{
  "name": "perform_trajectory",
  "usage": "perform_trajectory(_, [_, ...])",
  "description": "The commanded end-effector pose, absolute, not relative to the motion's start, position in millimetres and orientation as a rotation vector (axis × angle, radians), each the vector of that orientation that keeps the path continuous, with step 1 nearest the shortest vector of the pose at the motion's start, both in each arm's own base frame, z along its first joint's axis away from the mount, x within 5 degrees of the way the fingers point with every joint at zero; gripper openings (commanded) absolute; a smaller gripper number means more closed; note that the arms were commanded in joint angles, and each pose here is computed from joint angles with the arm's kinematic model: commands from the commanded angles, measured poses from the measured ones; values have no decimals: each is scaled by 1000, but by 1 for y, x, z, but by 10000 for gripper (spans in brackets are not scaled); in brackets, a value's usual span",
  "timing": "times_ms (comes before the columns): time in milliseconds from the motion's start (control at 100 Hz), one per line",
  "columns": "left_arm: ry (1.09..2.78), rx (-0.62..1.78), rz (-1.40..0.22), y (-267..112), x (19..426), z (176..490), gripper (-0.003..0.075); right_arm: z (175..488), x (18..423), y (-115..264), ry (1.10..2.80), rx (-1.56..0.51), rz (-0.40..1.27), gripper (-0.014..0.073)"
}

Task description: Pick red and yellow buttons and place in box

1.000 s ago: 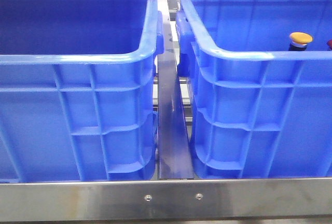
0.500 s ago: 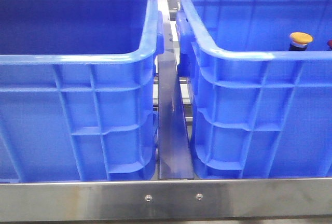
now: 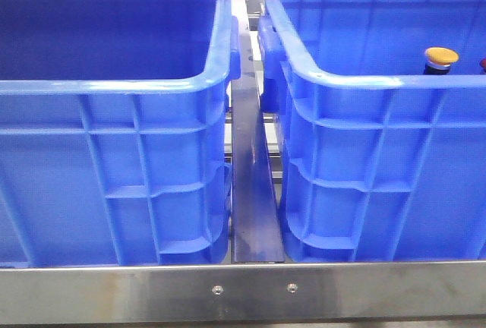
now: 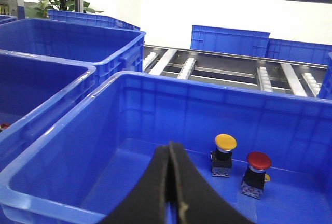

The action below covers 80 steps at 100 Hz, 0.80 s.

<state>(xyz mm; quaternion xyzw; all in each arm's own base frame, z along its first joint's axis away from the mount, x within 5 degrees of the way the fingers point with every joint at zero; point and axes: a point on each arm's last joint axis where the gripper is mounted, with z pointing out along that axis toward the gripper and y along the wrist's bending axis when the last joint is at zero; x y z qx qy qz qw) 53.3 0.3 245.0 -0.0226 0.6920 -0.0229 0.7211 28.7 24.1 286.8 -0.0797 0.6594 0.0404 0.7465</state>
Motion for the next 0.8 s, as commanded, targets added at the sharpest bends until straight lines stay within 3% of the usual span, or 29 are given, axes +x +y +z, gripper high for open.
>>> perform_trajectory(0, [1411, -70, -32, 2, 57, 243, -20, 298, 24, 22, 1374, -140, 68, -96])
perform_trajectory(110, [1364, -76, -23, 2, 56, 218, -20, 298, 24, 22, 1374, -140, 68, -96])
perform_trajectory(220, [1487, -83, -26, 2, 54, 206, -20, 298, 24, 22, 1377, -141, 69, -96])
perform_trajectory(790, [1504, -68, -40, 1, 54, 205, -20, 297, 24, 23, 1382, -148, 74, -96])
